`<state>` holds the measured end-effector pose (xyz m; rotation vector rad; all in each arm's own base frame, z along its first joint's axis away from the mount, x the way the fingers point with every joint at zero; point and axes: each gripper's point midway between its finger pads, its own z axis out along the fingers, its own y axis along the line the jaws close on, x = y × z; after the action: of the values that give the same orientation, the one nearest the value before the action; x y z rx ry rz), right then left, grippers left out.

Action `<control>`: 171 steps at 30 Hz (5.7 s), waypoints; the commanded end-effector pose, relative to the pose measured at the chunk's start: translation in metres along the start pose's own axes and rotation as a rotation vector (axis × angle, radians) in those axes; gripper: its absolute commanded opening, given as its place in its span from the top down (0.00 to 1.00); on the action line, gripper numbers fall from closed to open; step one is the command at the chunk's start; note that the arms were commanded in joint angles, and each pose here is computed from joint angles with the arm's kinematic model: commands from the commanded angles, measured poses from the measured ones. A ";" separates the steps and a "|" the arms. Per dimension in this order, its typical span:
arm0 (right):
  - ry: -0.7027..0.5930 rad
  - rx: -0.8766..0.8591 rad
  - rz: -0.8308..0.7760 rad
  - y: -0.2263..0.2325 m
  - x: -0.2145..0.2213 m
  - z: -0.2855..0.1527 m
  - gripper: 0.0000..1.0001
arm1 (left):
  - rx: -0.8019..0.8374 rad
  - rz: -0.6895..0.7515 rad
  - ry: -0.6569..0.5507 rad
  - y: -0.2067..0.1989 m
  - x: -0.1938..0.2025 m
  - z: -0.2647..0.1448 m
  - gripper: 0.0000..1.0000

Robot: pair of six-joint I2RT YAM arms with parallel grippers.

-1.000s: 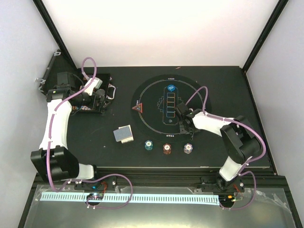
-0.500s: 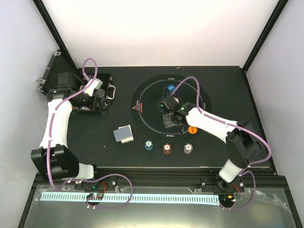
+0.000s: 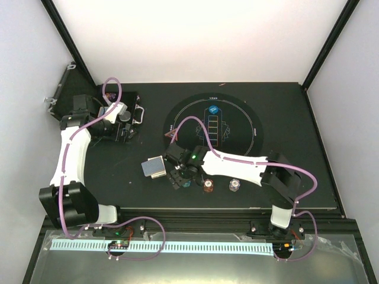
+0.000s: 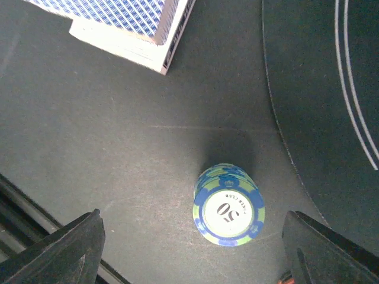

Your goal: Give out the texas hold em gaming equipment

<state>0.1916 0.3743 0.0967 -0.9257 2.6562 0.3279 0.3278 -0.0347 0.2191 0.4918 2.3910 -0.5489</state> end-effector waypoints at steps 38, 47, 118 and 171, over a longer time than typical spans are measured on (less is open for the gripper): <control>0.120 0.124 -0.039 -0.023 0.030 0.041 0.53 | -0.058 -0.005 -0.065 0.008 -0.011 -0.022 0.01; 0.109 0.135 -0.047 -0.023 0.025 0.036 0.48 | -0.052 -0.004 -0.071 0.008 -0.012 -0.023 0.01; 0.023 0.219 0.087 -0.125 -0.140 0.109 0.98 | -0.061 -0.004 -0.087 0.017 -0.023 -0.036 0.01; 0.015 0.172 0.090 -0.128 -0.146 0.132 0.49 | -0.062 -0.004 -0.079 0.019 -0.018 -0.034 0.01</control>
<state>0.4078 0.3984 0.0210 -0.7542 2.6882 0.1147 0.3323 -0.0058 0.2451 0.4176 2.3406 -0.4737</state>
